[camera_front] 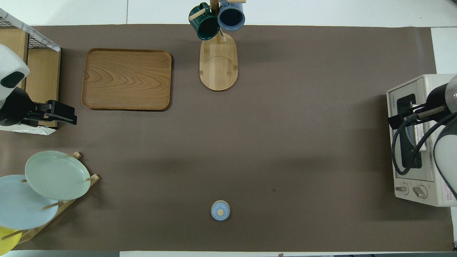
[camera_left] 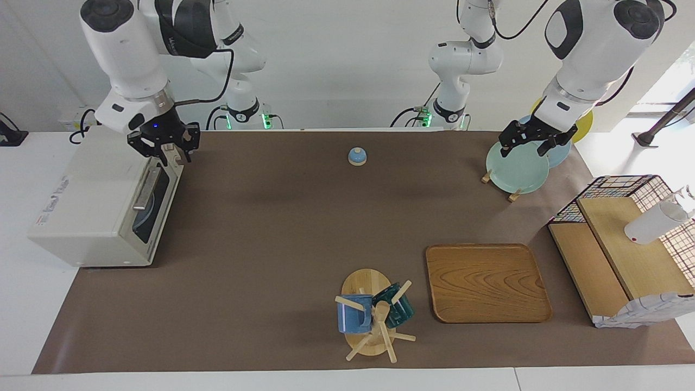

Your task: Put eggplant into oven

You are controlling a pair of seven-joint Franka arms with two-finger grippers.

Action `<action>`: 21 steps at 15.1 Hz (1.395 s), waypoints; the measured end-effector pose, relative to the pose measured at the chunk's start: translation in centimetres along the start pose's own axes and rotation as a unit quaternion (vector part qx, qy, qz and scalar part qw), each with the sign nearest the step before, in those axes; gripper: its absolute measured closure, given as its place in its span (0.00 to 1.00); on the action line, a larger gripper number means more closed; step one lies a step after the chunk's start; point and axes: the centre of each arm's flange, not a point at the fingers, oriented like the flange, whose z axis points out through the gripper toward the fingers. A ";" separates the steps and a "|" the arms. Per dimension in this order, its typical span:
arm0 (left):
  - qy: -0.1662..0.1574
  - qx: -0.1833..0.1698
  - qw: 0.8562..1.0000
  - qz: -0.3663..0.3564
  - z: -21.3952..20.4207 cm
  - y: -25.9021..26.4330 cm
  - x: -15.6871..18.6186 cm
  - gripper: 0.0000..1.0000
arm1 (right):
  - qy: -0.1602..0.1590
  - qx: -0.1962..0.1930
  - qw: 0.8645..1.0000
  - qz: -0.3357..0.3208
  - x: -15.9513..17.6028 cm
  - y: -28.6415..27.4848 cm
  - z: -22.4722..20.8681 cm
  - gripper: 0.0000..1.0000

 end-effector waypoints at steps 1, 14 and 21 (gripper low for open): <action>0.000 0.000 1.000 0.000 0.0 0.0 0.0 0.00 | 0.000 0.004 1.000 0.002 0.0 0.1 0.1 0.12; 0.000 0.000 1.000 0.000 0.0 0.0 0.0 0.00 | -0.017 0.027 0.998 0.057 0.7 4.0 -1.1 0.00; 0.000 0.000 1.000 0.000 0.0 0.0 0.0 0.00 | -0.013 0.026 0.996 0.084 0.4 4.6 -1.5 0.00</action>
